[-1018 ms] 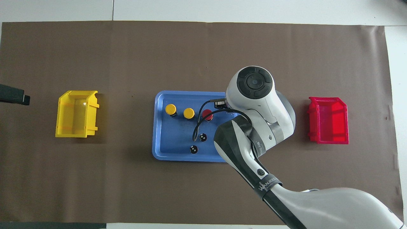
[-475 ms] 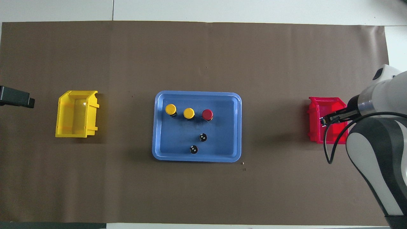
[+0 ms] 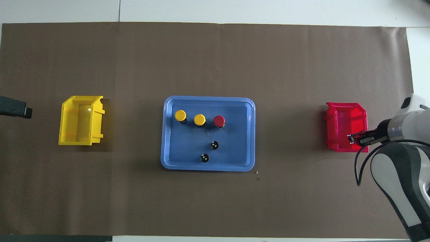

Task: Sort red and yellow buttons by color
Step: 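Carry the red button into the red bin and open the right gripper, then reach the left gripper to the yellow button nearest the yellow bin, grasp it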

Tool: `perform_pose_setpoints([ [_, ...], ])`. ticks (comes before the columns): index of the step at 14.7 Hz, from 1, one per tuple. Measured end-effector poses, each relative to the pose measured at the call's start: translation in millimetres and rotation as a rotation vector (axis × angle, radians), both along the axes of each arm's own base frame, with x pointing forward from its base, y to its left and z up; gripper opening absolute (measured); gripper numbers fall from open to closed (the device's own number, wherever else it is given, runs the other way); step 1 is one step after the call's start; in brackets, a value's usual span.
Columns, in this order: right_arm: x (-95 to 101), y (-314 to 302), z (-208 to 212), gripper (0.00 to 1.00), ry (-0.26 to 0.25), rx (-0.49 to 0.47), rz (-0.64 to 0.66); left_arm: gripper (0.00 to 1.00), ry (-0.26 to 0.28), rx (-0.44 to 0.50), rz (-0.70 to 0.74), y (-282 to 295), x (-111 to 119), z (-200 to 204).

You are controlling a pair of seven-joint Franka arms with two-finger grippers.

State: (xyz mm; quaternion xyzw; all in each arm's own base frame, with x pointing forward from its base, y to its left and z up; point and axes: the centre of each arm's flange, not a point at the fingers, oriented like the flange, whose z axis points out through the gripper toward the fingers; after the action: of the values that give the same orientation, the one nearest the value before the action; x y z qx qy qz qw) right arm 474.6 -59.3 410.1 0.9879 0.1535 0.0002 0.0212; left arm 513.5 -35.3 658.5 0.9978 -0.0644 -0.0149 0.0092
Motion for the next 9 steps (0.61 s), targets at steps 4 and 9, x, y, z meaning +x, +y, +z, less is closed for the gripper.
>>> perform_pose_setpoints([
  [4, -3.2, 1.4, -24.1, 0.41, -0.018, 0.011, -0.005, 1.0, 0.004, 0.001, 0.006, -0.5, -0.1, -3.4],
  [9, -8.1, 3.7, -48.7, 0.41, -0.023, 0.018, -0.011, 0.99, -0.119, -0.038, 0.182, -169.7, -6.7, -119.0],
])
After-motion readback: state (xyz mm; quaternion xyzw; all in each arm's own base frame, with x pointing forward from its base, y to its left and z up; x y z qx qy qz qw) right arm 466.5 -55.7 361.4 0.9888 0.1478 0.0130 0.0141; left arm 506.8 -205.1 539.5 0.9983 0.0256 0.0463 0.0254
